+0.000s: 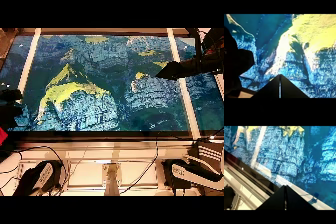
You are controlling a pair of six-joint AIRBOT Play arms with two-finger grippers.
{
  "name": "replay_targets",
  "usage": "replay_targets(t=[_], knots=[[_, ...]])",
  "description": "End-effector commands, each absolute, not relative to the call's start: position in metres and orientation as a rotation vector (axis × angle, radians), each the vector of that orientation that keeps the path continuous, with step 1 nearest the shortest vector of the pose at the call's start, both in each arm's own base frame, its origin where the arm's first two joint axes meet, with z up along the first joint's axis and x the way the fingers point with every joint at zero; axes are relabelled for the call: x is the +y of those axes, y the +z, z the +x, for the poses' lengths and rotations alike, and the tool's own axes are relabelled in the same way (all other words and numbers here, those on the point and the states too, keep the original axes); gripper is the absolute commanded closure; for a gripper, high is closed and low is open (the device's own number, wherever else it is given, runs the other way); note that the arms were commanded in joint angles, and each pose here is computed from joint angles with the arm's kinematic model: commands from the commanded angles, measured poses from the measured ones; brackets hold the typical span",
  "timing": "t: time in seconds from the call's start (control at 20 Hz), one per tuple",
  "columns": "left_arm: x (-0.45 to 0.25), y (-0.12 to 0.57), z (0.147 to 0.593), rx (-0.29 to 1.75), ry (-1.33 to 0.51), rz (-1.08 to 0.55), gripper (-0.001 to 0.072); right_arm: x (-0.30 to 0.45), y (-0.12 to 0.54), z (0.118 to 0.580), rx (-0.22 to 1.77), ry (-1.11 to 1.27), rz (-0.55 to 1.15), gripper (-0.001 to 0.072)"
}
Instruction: Fold the clothes and pants, and hang the long-sleeved shirts on hangers.
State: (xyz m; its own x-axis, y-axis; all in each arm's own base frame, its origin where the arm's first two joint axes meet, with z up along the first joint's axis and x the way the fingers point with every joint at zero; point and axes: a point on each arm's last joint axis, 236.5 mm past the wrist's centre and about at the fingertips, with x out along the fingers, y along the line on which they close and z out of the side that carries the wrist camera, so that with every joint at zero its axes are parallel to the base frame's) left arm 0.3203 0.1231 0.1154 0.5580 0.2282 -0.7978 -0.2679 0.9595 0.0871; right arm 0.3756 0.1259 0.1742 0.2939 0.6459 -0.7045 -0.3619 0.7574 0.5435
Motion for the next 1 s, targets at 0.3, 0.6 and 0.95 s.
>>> replay_targets(t=[0.3, 0.6, 0.95], knots=[[0.236, 0.11, 0.265, 1.019, 0.694, 0.027, 0.0687, 0.126, 0.174, 0.375, 1.08, 0.685, 0.304, 0.0702], [0.27, 0.072, 0.246, 1.12, 0.796, -0.073, 0.0019, 0.126, 0.175, 0.376, 1.079, 0.686, 0.304, 0.0702], [0.297, 0.1, 0.233, 1.068, 0.917, 0.042, 0.0019, 0.126, 0.174, 0.376, 1.079, 0.685, 0.304, 0.0702]])
